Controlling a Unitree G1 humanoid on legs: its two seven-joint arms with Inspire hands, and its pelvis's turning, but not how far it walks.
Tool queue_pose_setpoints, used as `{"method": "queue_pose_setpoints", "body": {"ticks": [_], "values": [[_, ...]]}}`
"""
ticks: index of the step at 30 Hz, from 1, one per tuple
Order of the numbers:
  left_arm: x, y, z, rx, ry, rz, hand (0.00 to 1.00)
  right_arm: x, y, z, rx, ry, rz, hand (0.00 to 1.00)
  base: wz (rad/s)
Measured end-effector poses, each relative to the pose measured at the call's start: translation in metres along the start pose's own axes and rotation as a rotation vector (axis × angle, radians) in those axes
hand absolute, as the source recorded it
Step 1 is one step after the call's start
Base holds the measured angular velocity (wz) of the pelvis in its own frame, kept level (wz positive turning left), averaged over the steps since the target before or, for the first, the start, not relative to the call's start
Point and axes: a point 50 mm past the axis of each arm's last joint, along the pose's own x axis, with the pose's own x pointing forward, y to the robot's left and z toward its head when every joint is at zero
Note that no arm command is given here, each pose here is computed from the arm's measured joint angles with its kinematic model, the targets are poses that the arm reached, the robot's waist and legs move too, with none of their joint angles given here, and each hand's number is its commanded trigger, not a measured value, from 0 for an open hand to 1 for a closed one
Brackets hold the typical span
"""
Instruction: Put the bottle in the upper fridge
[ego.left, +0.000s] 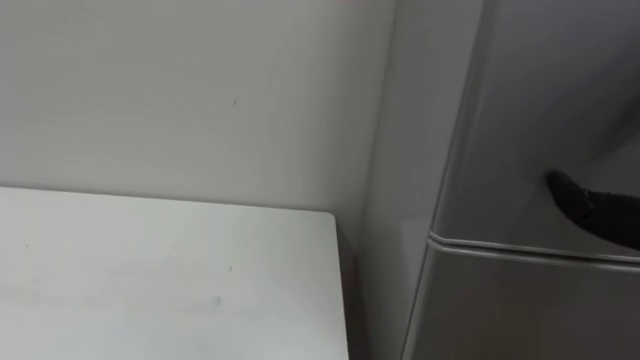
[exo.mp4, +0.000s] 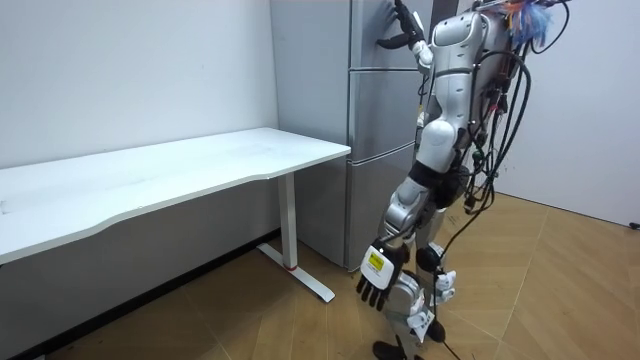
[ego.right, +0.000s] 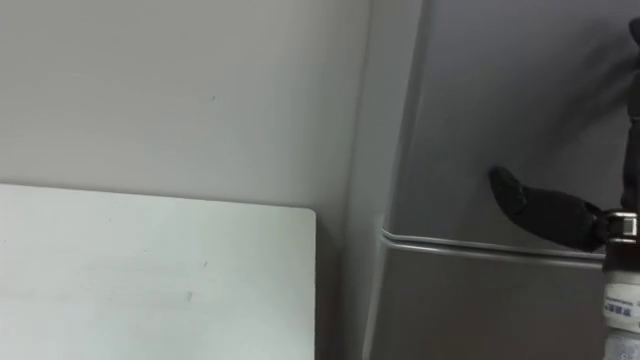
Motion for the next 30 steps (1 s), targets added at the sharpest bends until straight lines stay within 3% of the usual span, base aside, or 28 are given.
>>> {"method": "queue_pose_setpoints", "body": {"ticks": [30], "values": [[-0.004,0.005,-0.006,0.025,-0.024,0.026,0.0,0.004,-0.01,-0.01,-0.031,0.027,-0.041,0.0,0.03]]}}
